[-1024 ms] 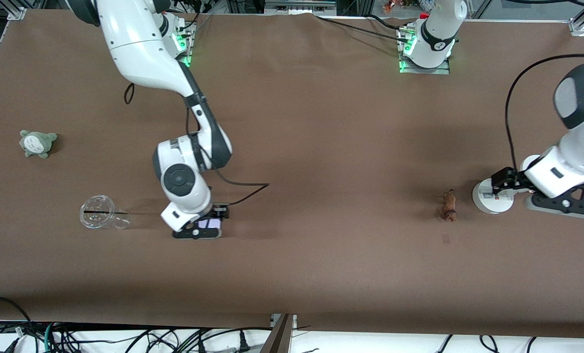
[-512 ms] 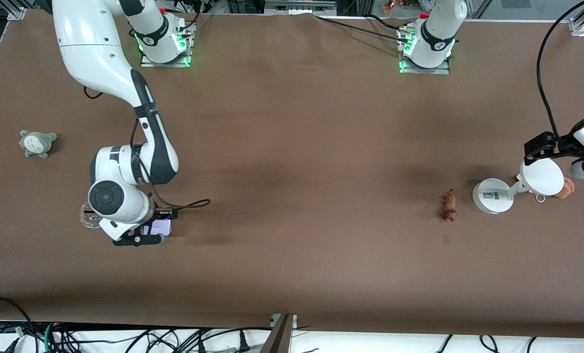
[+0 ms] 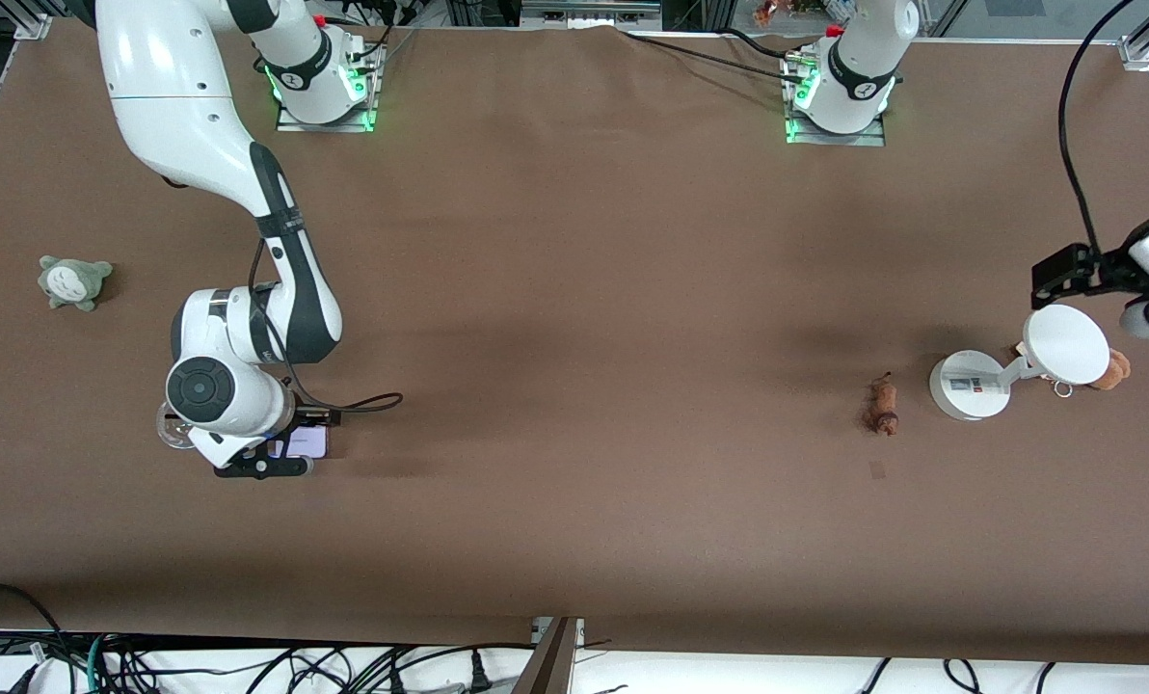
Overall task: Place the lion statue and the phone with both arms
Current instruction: 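Carry the phone toward the glass cup while the left gripper withdraws, then lower the white phone beside the glass cup with the right gripper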
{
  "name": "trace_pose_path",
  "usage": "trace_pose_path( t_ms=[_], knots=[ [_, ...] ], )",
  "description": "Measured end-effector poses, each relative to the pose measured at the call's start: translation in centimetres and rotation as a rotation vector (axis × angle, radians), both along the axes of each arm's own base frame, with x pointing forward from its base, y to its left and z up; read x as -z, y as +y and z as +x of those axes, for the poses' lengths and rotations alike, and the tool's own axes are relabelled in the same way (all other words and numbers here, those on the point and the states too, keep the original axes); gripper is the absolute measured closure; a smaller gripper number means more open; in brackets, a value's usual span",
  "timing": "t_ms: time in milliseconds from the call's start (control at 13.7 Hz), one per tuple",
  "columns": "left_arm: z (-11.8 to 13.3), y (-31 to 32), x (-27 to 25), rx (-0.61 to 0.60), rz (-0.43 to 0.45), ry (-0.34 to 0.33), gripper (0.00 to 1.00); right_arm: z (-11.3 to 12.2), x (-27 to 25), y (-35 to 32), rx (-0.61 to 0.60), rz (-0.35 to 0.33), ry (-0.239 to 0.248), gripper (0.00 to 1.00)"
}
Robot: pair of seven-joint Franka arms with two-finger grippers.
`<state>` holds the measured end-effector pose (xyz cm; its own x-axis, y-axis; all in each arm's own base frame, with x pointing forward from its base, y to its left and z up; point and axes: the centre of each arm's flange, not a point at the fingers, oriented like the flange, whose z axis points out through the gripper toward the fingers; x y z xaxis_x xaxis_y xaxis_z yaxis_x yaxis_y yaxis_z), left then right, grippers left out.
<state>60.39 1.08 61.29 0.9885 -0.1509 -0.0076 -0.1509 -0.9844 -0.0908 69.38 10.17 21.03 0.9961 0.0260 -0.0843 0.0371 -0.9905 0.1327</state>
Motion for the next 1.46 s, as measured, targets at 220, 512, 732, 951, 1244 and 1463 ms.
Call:
trace_pose_path(
  t_ms=[220,512,732,951,1244,1463],
  knots=[
    [-1.4,-2.2,-1.8,0.027,0.003,-0.002,0.0,0.0,0.4,-0.6,0.006,0.001,-0.013,0.16],
    [-1.9,-3.3,-1.5,0.011,-0.018,0.008,0.0,0.1,1.5,-0.7,0.004,-0.002,-0.022,0.16],
    [-2.3,-2.2,-1.1,-0.022,-0.068,0.015,0.0,0.1,2.3,-0.8,0.002,-0.004,-0.031,0.16],
    [-3.2,-2.9,-1.5,-0.012,-0.069,0.0,0.0,0.2,2.4,-0.8,0.002,-0.003,-0.034,0.16],
    [-3.0,-2.9,-1.5,-0.011,-0.07,-0.014,0.0,0.6,2.1,-0.8,-0.001,0.0,-0.058,0.0],
    [-2.8,-2.0,-1.1,-0.027,-0.069,-0.007,0.0,1.7,-1.6,-0.1,-0.01,0.015,-0.104,0.0]
  ],
)
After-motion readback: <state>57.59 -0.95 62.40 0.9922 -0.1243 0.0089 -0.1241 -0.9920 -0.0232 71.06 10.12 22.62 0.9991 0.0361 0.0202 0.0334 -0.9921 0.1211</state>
